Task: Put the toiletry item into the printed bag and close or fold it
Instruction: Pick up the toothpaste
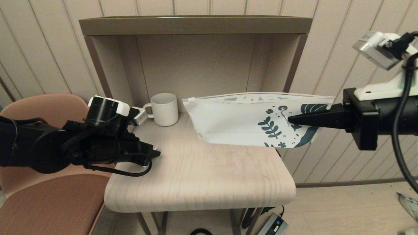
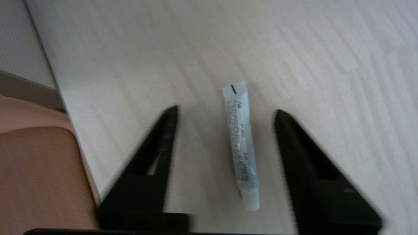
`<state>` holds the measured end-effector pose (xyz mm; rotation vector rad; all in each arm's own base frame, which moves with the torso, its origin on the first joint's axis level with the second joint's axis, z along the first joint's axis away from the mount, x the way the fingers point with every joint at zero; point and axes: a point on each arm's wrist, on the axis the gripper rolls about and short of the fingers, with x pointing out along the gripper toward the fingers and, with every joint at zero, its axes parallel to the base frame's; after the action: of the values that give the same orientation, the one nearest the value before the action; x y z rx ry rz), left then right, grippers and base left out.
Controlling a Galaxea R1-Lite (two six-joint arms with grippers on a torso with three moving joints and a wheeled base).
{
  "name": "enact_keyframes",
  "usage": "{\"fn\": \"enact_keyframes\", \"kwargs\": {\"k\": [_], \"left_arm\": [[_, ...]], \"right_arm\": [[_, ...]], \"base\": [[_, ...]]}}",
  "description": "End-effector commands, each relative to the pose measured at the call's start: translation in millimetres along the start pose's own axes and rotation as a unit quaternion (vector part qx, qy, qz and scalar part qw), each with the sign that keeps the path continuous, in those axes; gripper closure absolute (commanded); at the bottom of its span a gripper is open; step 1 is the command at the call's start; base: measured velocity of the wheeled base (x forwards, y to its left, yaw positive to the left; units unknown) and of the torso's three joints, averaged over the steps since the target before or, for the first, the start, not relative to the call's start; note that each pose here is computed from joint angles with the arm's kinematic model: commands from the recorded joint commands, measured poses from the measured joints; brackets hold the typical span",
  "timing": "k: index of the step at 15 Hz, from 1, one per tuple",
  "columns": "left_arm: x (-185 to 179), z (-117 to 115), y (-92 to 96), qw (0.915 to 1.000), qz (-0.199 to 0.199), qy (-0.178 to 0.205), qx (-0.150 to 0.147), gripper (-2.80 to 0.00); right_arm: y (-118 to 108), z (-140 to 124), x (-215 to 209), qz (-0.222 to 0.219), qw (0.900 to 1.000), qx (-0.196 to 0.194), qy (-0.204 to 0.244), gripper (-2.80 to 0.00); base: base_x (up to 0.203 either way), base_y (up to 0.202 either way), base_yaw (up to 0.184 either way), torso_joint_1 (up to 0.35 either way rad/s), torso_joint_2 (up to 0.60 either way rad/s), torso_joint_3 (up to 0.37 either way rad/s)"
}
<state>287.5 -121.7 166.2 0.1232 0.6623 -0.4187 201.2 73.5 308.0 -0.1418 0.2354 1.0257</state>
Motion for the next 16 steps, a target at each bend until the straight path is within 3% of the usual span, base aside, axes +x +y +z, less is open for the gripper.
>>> {"fn": "enact_keyframes", "kwargs": {"k": [1, 9, 16], "left_arm": [[-2, 0, -1.3, 1.0000, -0.001, -0.001, 0.002, 0.00], [-3, -2, -8.1, 0.9999, -0.010, -0.001, 0.008, 0.00], [-43, 33, -10.7, 0.9957, -0.026, -0.088, 0.010, 0.00]], "right_arm": [[1, 1, -1, 0.003, 1.000, -0.002, -0.002, 0.00], [5, 3, -6, 0.002, 1.000, 0.001, -0.008, 0.00], [10, 2, -10, 0.002, 1.000, -0.001, -0.010, 0.00]], "base": [[0.000, 0.000, 0.000, 0.000, 0.00, 0.000], [0.000, 0.000, 0.000, 0.000, 0.00, 0.000], [0.000, 0.000, 0.000, 0.000, 0.00, 0.000]]}}
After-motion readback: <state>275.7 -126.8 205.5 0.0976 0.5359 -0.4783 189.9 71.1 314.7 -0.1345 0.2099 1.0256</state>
